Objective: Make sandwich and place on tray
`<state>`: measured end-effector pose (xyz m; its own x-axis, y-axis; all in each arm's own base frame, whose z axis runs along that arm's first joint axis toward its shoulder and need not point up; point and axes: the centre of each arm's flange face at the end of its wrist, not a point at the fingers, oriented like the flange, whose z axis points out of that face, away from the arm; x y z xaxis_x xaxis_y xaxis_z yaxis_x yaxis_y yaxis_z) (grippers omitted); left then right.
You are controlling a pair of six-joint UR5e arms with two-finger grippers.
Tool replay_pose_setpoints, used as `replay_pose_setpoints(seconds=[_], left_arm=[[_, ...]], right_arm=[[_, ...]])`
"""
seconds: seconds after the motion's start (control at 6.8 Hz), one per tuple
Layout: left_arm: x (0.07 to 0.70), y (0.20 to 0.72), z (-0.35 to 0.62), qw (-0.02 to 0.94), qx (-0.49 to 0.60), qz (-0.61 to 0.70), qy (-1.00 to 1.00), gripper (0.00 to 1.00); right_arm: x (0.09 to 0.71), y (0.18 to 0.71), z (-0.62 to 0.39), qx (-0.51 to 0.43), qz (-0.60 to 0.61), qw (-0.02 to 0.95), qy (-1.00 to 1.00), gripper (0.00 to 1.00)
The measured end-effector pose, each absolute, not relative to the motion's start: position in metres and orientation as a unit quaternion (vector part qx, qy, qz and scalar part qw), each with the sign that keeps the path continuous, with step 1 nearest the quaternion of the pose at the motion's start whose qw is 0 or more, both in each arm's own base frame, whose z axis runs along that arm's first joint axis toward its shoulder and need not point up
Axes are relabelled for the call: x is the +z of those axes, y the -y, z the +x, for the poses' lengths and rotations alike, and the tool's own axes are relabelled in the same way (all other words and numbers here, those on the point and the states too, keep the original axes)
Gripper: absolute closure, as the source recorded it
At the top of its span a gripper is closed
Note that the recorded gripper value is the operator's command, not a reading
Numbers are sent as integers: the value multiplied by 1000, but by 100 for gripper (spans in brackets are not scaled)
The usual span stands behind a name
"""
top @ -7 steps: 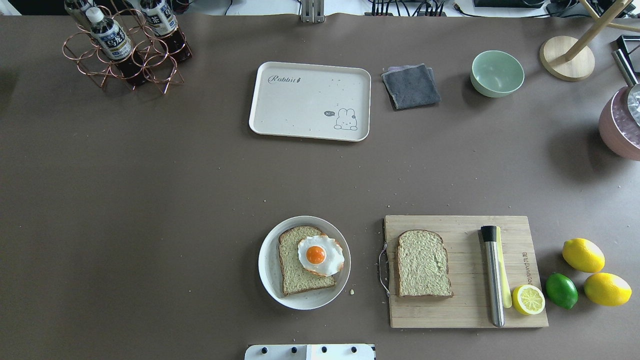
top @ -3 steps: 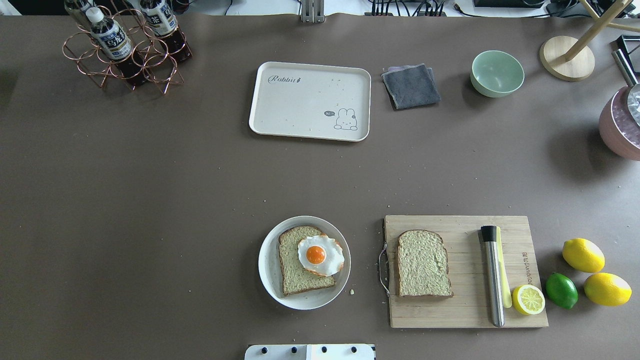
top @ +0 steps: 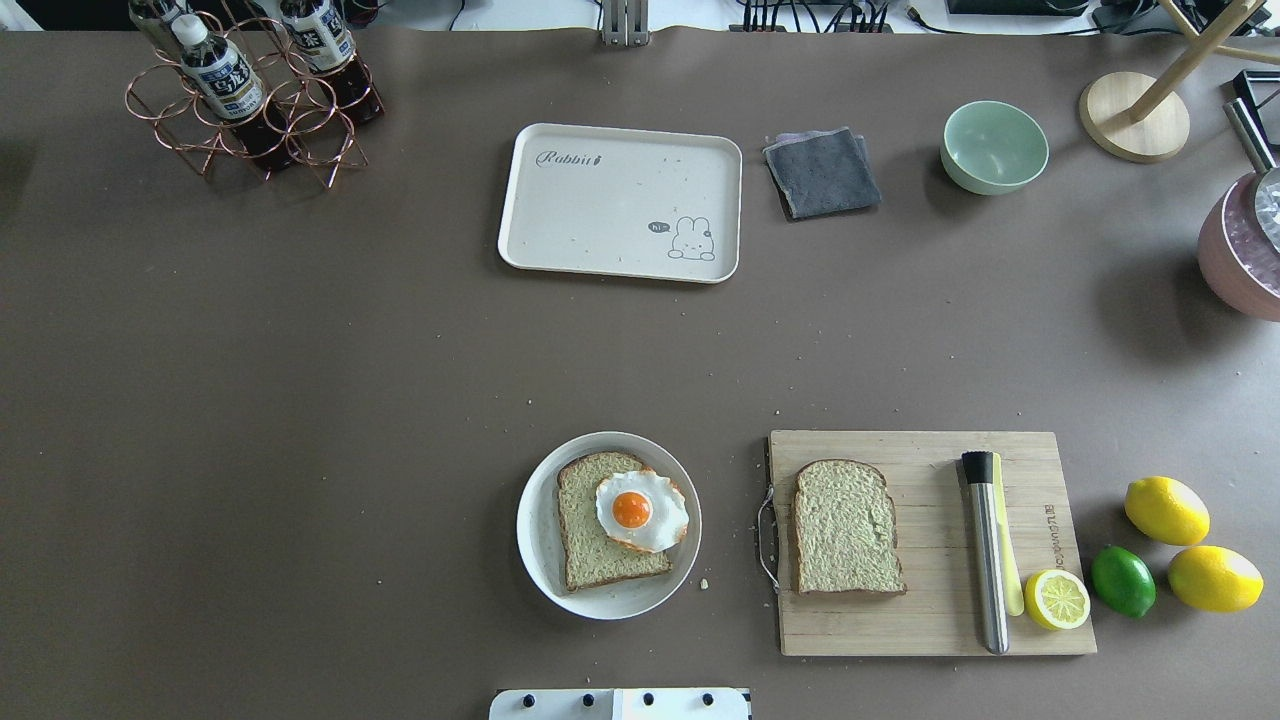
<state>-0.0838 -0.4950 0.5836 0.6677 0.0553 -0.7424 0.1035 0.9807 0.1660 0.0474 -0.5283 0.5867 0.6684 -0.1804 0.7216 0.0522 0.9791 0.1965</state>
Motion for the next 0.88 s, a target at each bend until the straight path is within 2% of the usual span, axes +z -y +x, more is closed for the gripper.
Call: replay_pose_setpoints(seconds=[0.88], left_arm=[[576, 502, -84, 907, -10, 105, -407, 3]], right_arm=[[591, 526, 47, -63, 76, 910, 403, 1]])
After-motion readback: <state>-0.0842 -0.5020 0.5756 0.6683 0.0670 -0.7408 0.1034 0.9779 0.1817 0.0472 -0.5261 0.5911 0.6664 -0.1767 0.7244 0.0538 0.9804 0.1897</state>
